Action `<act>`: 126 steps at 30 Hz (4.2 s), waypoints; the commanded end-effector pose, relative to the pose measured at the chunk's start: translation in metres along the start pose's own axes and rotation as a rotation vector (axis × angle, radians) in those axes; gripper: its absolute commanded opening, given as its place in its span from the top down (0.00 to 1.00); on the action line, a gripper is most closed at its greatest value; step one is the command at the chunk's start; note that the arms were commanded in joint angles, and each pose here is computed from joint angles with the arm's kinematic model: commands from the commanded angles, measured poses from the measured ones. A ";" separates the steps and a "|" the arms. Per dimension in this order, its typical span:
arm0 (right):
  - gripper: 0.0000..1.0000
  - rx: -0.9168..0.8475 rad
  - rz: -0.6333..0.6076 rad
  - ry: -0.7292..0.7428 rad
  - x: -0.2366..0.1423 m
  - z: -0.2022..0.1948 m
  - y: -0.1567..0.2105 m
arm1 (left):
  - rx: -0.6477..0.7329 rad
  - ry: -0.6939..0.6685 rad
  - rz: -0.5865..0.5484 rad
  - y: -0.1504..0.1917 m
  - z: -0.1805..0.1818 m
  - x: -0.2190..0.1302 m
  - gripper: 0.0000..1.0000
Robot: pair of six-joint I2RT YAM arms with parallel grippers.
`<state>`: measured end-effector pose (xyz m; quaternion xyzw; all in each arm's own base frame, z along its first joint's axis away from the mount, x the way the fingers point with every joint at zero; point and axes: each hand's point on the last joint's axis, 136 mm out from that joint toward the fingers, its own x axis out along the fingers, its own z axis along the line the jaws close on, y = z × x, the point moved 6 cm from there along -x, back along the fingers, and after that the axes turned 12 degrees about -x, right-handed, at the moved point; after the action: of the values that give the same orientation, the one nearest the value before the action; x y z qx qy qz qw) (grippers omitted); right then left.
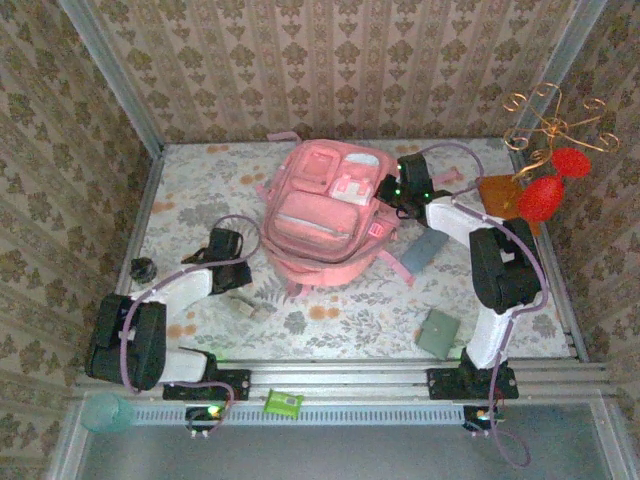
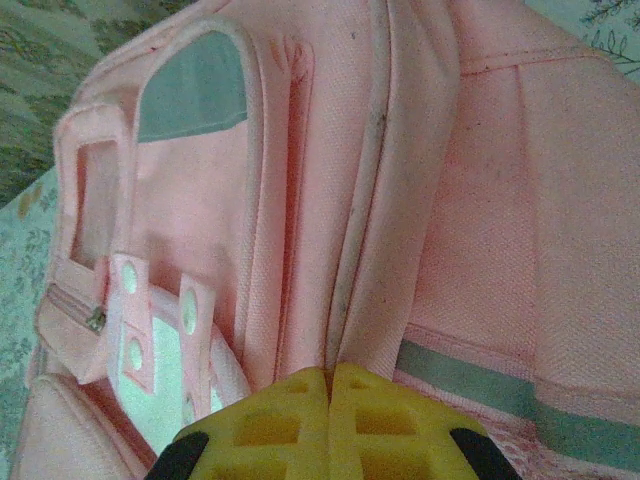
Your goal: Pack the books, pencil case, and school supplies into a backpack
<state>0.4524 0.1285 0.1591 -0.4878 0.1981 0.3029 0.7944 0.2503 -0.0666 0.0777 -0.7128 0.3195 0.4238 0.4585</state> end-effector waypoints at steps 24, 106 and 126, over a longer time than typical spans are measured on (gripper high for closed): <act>1.00 -0.014 -0.039 -0.063 -0.043 0.025 0.028 | -0.029 0.409 0.014 0.011 -0.116 -0.024 0.51; 0.61 -0.068 0.307 -0.183 -0.015 0.011 0.113 | 0.206 0.164 -0.230 -0.059 -0.187 0.007 0.37; 0.58 -0.324 0.210 0.010 -0.028 0.003 0.050 | 0.225 0.324 -0.176 0.012 -0.227 -0.044 0.36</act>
<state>0.3887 0.1589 0.1577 -0.5612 0.1562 0.4198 0.6960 0.3051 -0.2520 0.1776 -0.7417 0.3269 0.2068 0.5479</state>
